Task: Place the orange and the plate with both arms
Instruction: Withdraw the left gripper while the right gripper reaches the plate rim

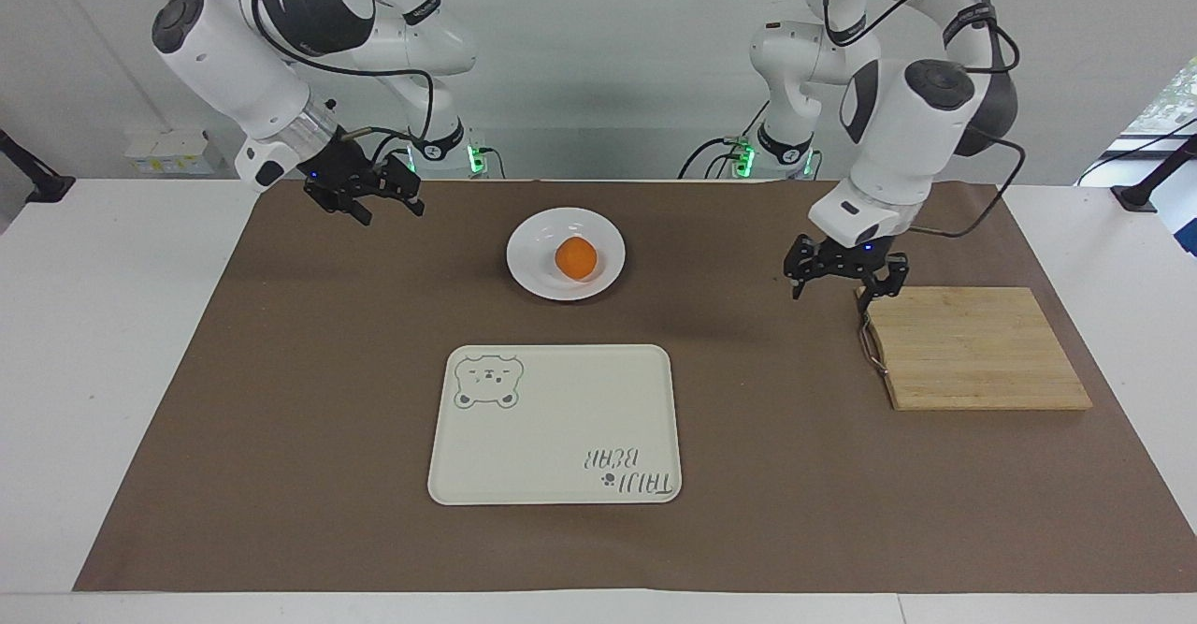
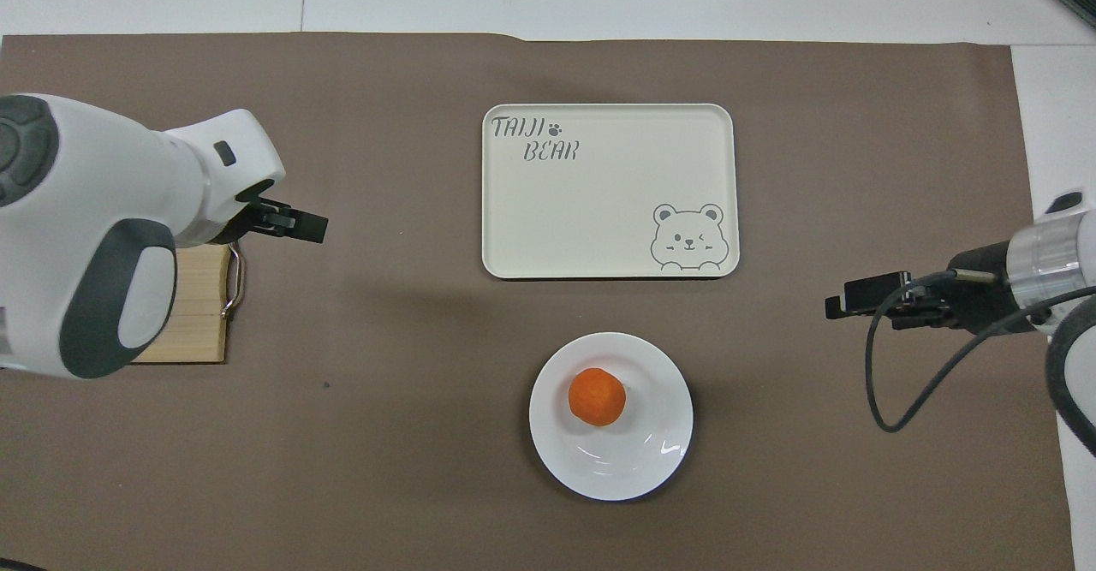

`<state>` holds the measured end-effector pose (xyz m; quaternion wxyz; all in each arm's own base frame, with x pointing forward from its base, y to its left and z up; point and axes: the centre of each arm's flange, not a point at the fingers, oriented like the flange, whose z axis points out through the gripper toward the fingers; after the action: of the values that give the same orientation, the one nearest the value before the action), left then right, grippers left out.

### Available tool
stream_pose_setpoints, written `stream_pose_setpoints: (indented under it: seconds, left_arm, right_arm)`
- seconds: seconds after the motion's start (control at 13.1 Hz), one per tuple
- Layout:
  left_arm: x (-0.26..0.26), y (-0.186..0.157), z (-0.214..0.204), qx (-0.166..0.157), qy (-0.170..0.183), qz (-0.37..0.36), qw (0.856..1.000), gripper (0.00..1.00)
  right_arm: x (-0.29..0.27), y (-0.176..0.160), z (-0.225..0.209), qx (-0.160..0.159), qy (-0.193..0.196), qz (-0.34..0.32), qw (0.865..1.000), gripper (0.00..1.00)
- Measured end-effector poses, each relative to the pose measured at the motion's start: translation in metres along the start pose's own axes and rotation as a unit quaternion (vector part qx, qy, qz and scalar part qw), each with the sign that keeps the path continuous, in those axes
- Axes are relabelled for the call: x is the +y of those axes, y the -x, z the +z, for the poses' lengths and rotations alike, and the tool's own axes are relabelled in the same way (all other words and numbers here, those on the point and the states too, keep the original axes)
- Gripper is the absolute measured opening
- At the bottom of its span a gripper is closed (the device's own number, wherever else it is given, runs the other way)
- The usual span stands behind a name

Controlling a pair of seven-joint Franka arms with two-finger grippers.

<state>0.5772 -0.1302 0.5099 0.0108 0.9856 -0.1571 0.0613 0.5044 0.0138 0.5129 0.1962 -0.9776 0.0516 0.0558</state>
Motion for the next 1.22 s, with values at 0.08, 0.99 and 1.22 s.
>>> stream_pose_setpoints:
  seconds: [0.08, 0.99, 1.22]
  left_arm:
    - [-0.008, -0.001, -0.015, -0.004, 0.000, 0.001, 1.000, 1.00]
    - [-0.026, 0.020, -0.131, -0.054, 0.003, -0.015, 0.998, 1.00]
    - [-0.033, 0.027, -0.128, -0.061, 0.004, -0.022, 0.998, 1.00]
  right_arm:
    - [0.004, 0.001, 0.015, -0.005, -0.016, -0.002, 1.000, 1.00]
    - [0.025, 0.033, 0.190, -0.014, -0.141, -0.034, 0.989, 1.00]
    - [0.027, 0.043, 0.225, -0.007, -0.179, -0.043, 0.983, 1.00]
